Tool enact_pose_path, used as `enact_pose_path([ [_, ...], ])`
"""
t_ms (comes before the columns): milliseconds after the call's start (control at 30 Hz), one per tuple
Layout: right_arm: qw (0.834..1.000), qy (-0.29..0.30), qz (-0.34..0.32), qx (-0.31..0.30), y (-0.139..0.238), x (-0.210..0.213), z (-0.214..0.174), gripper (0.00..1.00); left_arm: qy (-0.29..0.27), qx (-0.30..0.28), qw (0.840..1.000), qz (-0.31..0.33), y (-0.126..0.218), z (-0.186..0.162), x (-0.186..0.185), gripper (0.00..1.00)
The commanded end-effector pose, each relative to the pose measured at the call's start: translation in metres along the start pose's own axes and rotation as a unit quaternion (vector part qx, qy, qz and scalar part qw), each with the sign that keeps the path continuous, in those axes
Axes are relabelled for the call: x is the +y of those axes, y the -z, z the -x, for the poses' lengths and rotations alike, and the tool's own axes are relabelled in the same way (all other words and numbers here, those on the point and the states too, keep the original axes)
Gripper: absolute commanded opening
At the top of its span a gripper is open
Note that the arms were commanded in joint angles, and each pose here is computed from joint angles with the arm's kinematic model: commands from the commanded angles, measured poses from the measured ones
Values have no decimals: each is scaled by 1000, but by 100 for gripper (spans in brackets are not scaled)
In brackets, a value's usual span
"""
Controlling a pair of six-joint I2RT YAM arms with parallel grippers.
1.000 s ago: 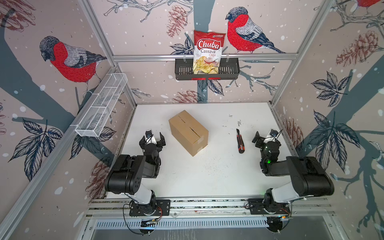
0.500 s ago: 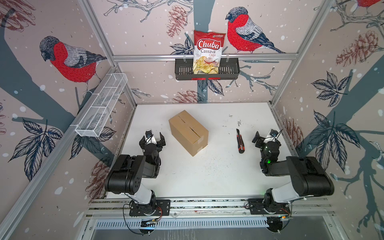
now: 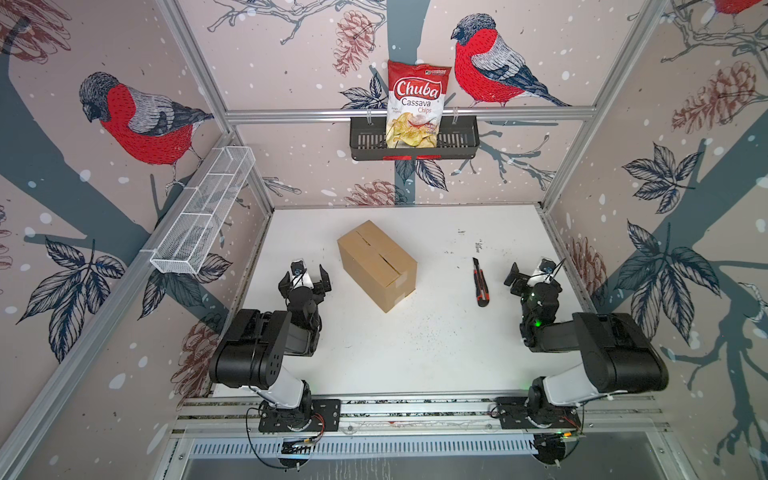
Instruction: Unpack the express box
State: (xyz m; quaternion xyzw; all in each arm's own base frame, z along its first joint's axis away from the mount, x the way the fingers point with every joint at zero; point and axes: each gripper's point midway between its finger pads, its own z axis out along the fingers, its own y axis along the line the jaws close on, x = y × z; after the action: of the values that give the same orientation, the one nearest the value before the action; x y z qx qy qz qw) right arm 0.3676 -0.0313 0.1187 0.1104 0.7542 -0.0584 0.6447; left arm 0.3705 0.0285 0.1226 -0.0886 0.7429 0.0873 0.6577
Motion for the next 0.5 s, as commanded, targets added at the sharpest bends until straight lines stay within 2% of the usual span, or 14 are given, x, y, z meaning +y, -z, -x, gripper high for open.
enact_pose_path([
  [0,1000,-1,4,-13,-1,2,8,99,3,-17,1000,0,0,9,0,100],
  [133,1000,-1,5,-12,0,2,7,99,5,-23,1000,-2,3,11,0,100],
  [233,999,11,22,-31,2,10,21,100,14,-31,999,19,9,21,10,99],
  [300,1000,14,3,1,-5,12,30,99,26,-31,998,48,12,35,20,100],
  [367,998,-23,-34,56,-13,6,37,99,50,-29,995,79,17,57,31,100],
  [467,989,-83,-42,112,-15,6,45,99,131,-29,983,123,28,83,50,99],
])
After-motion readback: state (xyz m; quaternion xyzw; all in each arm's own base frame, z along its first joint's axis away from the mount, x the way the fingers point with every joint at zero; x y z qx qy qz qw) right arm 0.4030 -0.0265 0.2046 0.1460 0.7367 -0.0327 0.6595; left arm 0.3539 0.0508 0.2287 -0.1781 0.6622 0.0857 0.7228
